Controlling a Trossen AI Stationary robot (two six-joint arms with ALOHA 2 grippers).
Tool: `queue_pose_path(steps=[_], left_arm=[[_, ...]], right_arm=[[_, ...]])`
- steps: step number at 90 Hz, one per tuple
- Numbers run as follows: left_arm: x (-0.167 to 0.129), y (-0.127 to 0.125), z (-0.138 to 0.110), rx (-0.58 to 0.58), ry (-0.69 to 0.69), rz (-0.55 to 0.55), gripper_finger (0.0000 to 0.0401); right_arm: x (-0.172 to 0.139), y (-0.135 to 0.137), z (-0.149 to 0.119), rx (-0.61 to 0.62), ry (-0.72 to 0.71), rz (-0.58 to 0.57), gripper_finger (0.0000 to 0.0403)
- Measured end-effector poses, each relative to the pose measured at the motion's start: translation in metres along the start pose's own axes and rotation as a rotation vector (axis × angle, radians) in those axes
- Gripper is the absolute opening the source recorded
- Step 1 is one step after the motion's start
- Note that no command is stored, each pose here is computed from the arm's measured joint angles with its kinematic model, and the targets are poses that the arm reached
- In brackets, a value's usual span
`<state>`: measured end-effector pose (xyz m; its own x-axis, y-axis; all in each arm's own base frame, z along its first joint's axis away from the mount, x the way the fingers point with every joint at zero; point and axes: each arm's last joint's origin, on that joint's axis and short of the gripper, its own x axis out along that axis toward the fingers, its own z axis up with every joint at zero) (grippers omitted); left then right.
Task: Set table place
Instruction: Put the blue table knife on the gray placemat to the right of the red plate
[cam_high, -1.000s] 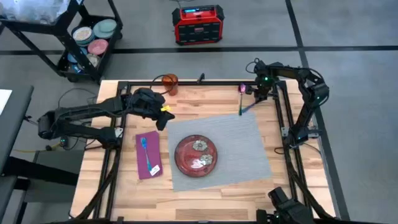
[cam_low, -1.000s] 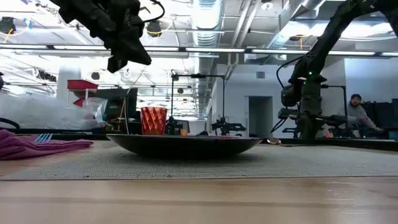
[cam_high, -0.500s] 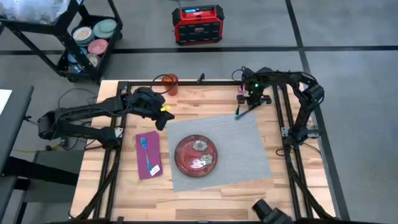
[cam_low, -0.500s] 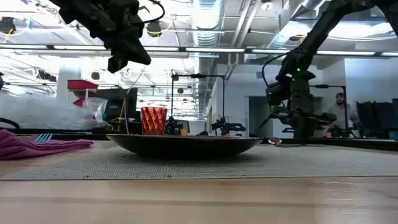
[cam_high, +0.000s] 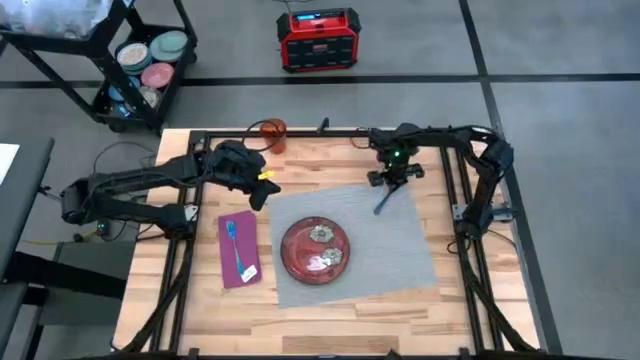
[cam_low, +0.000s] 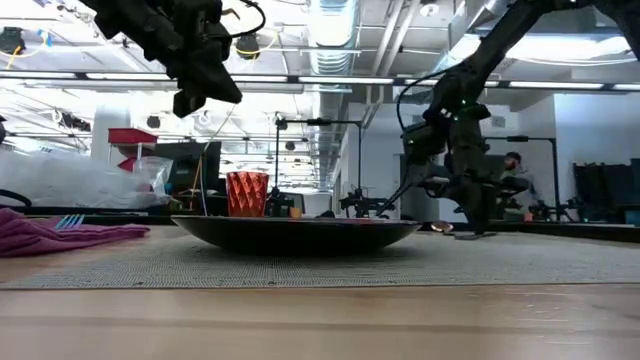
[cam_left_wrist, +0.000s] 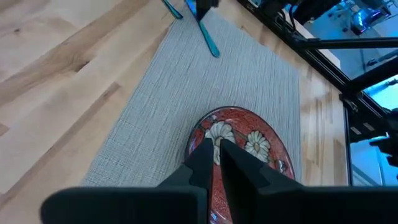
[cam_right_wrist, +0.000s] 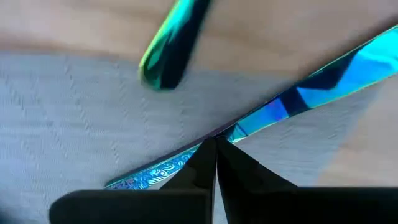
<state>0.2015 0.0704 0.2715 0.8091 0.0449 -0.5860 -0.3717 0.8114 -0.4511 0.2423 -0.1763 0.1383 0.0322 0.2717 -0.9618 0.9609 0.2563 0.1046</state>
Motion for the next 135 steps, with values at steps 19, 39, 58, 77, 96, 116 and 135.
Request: queue_pose_path(steps=[19,39,58,77,96,116,135], left_arm=[[0.0,0.0,0.0,0.0,0.0,0.0,0.001],[0.0,0.0,0.0,-0.001,0.005,0.002,0.001],[0.0,0.0,-0.001,-0.002,0.006,0.003,0.001],[0.001,-0.001,-0.006,-0.008,0.058,0.016,0.001],[0.002,-0.005,-0.01,0.004,0.084,0.004,0.001],[0.002,-0.005,-0.01,-0.013,0.086,0.003,0.001],[0.002,-0.006,-0.011,-0.044,0.088,0.0,0.001]], right_arm=[[0.009,0.026,-0.023,-0.07,0.025,-0.015,0.0],[0.019,0.05,-0.049,-0.142,0.052,-0.033,0.0],[0.028,0.069,-0.076,-0.208,0.071,-0.058,0.0],[0.042,0.077,-0.107,-0.263,0.13,-0.094,0.0],[0.05,0.084,-0.127,-0.302,0.13,-0.133,0.0],[0.023,0.095,-0.146,-0.332,0.003,-0.178,0.0],[0.011,0.081,-0.143,-0.288,-0.025,-0.259,0.0]])
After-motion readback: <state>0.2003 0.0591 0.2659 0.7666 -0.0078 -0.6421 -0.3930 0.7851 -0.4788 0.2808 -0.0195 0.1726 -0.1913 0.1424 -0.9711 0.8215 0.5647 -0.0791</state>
